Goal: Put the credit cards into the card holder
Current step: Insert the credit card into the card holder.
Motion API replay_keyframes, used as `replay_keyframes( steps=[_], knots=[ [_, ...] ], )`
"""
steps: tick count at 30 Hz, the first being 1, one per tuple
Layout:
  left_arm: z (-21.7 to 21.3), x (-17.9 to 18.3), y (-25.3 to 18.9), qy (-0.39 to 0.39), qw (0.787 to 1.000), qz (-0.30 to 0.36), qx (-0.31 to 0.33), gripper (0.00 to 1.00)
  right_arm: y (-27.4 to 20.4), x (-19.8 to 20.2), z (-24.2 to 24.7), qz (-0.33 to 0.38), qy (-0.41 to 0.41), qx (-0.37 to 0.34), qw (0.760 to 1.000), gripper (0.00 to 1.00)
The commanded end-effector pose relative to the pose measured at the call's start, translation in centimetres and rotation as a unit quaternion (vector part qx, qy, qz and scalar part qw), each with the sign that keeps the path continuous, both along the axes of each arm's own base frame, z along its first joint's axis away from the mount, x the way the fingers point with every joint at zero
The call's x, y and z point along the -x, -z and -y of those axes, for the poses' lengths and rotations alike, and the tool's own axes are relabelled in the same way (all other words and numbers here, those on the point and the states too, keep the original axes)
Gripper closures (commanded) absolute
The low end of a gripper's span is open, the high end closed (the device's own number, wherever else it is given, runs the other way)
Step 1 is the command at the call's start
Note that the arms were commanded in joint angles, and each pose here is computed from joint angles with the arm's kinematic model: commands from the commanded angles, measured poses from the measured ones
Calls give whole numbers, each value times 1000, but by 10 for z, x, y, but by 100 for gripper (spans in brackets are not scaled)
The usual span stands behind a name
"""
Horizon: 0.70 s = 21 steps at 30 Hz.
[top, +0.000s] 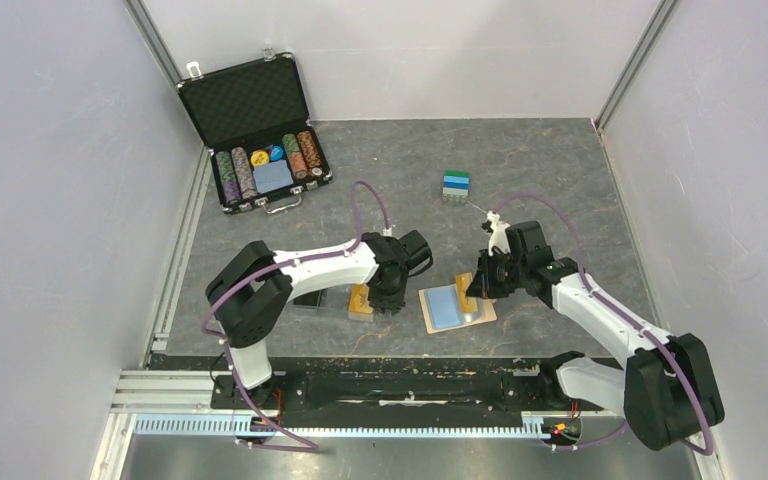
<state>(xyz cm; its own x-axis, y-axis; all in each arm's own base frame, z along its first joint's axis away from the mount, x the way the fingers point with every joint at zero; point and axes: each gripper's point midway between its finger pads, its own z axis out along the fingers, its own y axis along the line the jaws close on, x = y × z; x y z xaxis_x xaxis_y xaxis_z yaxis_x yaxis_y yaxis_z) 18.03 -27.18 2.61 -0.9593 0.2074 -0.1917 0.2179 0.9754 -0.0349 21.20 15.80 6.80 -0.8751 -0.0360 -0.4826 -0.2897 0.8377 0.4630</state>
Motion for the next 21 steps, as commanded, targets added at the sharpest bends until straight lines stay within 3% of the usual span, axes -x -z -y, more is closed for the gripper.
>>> replay_keyframes(
  steps=[1, 10, 21],
  knots=[
    [38, 3, -15, 49, 998, 11, 49, 68, 9, 2, -3, -2, -14, -11, 1000, 100],
    [62, 16, 6, 68, 997, -6, 34, 68, 32, 11, -5, -41, -15, -32, 999, 100],
    [49, 12, 22, 67, 998, -4, -13, 70, 49, 26, -9, -83, -8, -74, 994, 100]
  ],
)
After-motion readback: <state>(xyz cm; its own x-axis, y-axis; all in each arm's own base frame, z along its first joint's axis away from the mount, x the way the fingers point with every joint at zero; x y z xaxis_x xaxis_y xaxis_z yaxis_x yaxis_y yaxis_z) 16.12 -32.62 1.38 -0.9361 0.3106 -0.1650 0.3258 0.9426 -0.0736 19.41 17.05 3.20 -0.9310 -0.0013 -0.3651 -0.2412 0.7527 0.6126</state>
